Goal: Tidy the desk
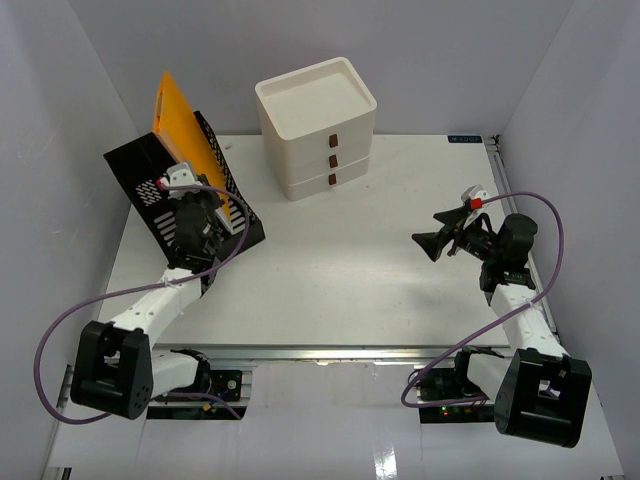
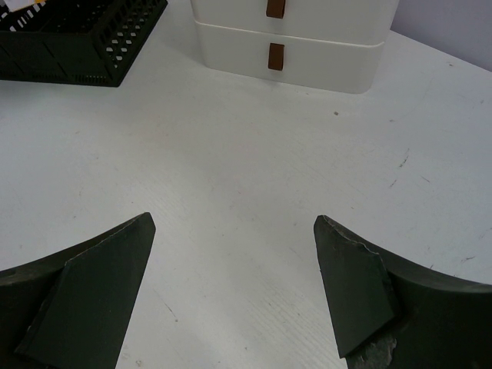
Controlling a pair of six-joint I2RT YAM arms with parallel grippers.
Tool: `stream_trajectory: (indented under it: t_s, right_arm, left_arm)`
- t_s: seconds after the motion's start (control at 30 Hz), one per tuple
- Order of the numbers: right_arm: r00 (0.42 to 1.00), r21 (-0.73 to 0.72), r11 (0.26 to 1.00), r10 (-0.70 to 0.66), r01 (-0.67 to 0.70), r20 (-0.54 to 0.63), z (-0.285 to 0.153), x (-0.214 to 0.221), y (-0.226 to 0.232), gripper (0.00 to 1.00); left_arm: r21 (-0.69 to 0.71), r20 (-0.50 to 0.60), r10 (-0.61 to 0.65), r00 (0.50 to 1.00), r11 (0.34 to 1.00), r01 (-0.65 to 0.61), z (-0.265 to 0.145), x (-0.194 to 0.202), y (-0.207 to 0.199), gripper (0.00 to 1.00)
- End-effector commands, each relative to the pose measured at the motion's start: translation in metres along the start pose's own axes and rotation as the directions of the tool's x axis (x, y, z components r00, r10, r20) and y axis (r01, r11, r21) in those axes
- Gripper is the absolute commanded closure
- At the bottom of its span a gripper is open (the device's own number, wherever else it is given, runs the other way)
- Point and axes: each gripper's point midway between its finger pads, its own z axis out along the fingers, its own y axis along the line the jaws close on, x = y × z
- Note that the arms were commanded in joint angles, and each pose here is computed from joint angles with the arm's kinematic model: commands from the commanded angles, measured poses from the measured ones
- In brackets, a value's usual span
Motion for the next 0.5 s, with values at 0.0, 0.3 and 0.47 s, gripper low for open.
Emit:
stream_trajectory:
  t_s: [0.0, 0.3, 0.47]
  right_arm:
    - [0.999, 0.01, 0.999, -0.033, 0.033, 0.026, -0.001, -0.008, -0.004, 0.1]
    - [0.999, 0.009, 0.999, -0.032, 0.032, 0.028, -0.001, -0.008, -0.005, 0.09]
    - [0.999, 0.011, 0.999, -0.031, 0.031, 0.027, -0.002, -0.008, -0.005, 0.09]
  left_arm:
    - [-0.067, 0.101, 0.028, 0.994, 0.998, -0.021, 0.01, -0.024, -0.008, 1.0]
    - [-0.162, 0.054, 0.082, 0.995, 0.984, -0.072, 0.017, 0.004, -0.009, 1.0]
    - [-0.166, 0.03, 0.068, 0.997, 0.984, -0.062, 0.019, 0.011, -0.014, 1.0]
